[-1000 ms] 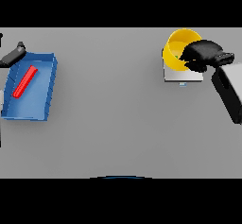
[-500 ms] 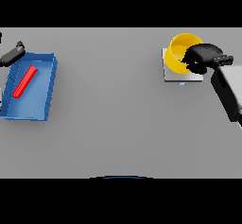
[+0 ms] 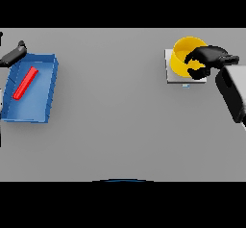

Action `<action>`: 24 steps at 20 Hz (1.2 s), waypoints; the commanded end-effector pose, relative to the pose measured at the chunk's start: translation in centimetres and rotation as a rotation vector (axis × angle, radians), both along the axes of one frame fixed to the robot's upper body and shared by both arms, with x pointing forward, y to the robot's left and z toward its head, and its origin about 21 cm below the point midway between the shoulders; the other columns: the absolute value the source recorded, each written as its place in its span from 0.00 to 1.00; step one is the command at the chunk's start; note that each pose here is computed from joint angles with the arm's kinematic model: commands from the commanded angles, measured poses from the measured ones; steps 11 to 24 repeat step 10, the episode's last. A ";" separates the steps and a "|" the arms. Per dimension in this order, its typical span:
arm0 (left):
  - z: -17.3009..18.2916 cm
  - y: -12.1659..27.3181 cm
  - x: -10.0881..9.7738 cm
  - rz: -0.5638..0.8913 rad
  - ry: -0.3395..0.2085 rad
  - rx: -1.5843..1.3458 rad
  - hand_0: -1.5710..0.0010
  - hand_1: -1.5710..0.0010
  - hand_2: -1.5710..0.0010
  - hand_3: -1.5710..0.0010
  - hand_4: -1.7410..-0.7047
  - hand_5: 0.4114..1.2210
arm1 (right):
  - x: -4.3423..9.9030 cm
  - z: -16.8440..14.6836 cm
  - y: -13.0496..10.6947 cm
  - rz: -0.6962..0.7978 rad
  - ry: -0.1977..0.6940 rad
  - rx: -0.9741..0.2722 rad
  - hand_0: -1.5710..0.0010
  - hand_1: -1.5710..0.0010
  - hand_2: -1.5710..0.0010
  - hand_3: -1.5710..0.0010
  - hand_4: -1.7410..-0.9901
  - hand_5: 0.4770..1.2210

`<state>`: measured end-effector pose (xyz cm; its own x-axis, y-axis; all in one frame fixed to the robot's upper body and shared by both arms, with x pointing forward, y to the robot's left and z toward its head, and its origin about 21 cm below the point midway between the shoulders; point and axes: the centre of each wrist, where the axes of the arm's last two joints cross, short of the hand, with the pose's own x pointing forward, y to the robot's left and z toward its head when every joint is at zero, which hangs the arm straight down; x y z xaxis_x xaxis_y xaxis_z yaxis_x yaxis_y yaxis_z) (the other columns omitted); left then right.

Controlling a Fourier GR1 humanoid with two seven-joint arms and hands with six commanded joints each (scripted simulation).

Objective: Pick up the red beaker and tilt it to pour out 1 green nut into yellow bowl. Pick up the yellow bowl and place it on the metallic measuring scale.

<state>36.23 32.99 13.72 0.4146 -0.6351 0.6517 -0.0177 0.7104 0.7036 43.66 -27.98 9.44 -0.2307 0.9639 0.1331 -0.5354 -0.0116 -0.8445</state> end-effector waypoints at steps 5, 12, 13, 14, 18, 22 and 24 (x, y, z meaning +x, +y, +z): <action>-0.4 0.0 -0.2 0.006 0.000 -0.011 1.00 1.00 1.00 1.00 0.85 0.45 | 0.0 -0.1 -0.5 0.003 0.005 -0.030 0.90 0.93 0.88 0.75 0.38 0.46; -0.1 -0.2 -0.3 0.009 0.006 -0.002 1.00 1.00 1.00 1.00 0.86 0.44 | 0.0 -0.2 -0.5 0.021 0.005 -0.044 0.97 0.98 0.96 0.83 0.44 0.43; -0.1 -0.2 -0.3 0.009 0.006 -0.002 1.00 1.00 1.00 1.00 0.86 0.44 | 0.0 -0.2 -0.5 0.021 0.005 -0.044 0.97 0.98 0.96 0.83 0.44 0.43; -0.1 -0.2 -0.3 0.009 0.006 -0.002 1.00 1.00 1.00 1.00 0.86 0.44 | 0.0 -0.2 -0.5 0.021 0.005 -0.044 0.97 0.98 0.96 0.83 0.44 0.43; -0.1 -0.2 -0.3 0.009 0.006 -0.002 1.00 1.00 1.00 1.00 0.86 0.44 | 0.0 -0.2 -0.5 0.021 0.005 -0.044 0.97 0.98 0.96 0.83 0.44 0.43; -0.1 -0.2 -0.3 0.009 0.006 -0.002 1.00 1.00 1.00 1.00 0.86 0.44 | 0.0 -0.2 -0.5 0.021 0.005 -0.044 0.97 0.98 0.96 0.83 0.44 0.43; -0.1 -0.2 -0.3 0.009 0.006 -0.002 1.00 1.00 1.00 1.00 0.86 0.44 | 0.0 -0.2 -0.5 0.021 0.005 -0.044 0.97 0.98 0.96 0.83 0.44 0.43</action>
